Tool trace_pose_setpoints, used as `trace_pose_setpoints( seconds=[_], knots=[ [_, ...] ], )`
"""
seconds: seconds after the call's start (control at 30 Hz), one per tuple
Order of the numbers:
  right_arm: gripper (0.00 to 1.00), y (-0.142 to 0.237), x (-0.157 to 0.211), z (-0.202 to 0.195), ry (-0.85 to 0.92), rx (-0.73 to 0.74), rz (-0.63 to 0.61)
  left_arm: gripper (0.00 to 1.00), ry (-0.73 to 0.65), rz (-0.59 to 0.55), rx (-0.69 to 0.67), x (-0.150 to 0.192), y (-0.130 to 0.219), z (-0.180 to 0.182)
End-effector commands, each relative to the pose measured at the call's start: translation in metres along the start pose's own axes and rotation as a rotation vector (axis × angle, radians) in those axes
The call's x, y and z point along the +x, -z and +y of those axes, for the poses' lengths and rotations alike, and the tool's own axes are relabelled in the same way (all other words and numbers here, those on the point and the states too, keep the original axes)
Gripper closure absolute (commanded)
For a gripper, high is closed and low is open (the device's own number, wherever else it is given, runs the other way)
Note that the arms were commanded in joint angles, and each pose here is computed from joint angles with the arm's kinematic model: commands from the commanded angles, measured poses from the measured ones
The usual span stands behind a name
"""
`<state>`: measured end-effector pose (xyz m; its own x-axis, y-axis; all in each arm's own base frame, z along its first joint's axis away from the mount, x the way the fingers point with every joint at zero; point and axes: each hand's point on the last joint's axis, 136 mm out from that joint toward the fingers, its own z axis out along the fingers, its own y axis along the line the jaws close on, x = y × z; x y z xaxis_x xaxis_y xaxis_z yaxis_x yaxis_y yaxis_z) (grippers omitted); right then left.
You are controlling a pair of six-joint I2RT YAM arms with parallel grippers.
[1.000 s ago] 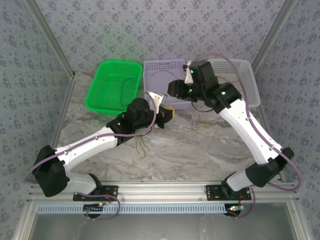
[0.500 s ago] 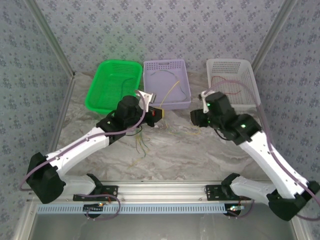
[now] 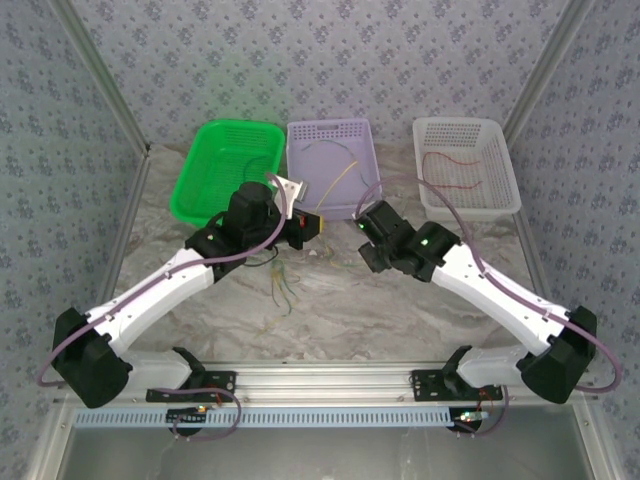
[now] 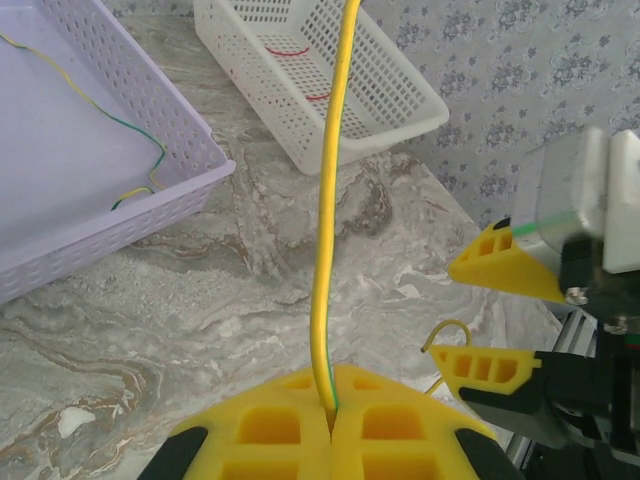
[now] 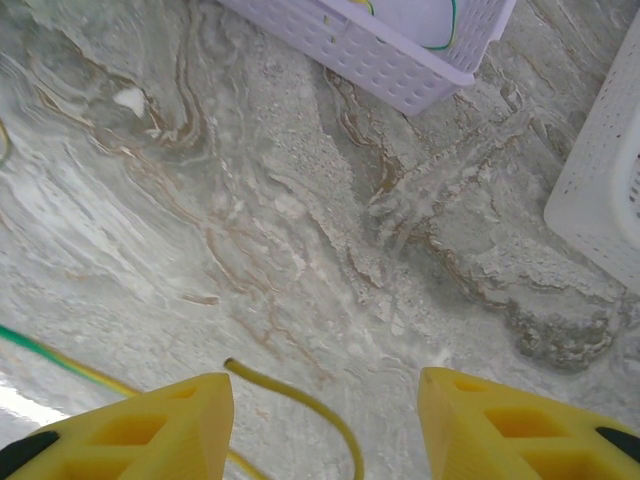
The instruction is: Untangle the cables
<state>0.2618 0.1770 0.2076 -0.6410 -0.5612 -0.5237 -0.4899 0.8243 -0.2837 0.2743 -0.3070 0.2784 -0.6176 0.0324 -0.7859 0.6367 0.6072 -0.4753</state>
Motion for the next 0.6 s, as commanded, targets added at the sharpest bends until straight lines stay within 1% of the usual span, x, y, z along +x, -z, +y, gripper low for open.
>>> trace_pose_setpoints(
  seconds=[0.0, 0.13, 0.17, 0.33, 0.47, 0.5, 0.57],
  knots=[
    [0.46, -0.001, 0.004, -0.004, 0.072, 0.036, 0.020, 1.00, -0.035, -0.041, 0.033, -0.019, 0.014, -0.013],
    [0.46, -0.006, 0.004, -0.001, 0.076, 0.034, 0.020, 1.00, -0.032, -0.041, 0.038, -0.020, 0.015, -0.013],
    [0.46, -0.013, 0.011, 0.002, 0.083, 0.029, 0.038, 1.00, -0.032, -0.041, 0.040, -0.020, 0.015, -0.013],
    [0.48, -0.019, 0.011, 0.012, 0.082, -0.011, 0.034, 1.00, -0.030, -0.044, 0.041, -0.021, 0.015, -0.014],
    [0.52, -0.022, 0.010, 0.014, 0.073, -0.017, 0.028, 1.00, -0.030, -0.049, 0.044, -0.023, 0.016, -0.014],
    [0.54, -0.022, 0.009, 0.014, 0.069, -0.018, 0.025, 1.00, -0.030, -0.049, 0.044, -0.023, 0.016, -0.014],
    [0.65, -0.023, 0.007, 0.013, 0.052, -0.008, 0.018, 1.00, -0.031, -0.049, 0.045, -0.023, 0.017, -0.015]
  ],
)
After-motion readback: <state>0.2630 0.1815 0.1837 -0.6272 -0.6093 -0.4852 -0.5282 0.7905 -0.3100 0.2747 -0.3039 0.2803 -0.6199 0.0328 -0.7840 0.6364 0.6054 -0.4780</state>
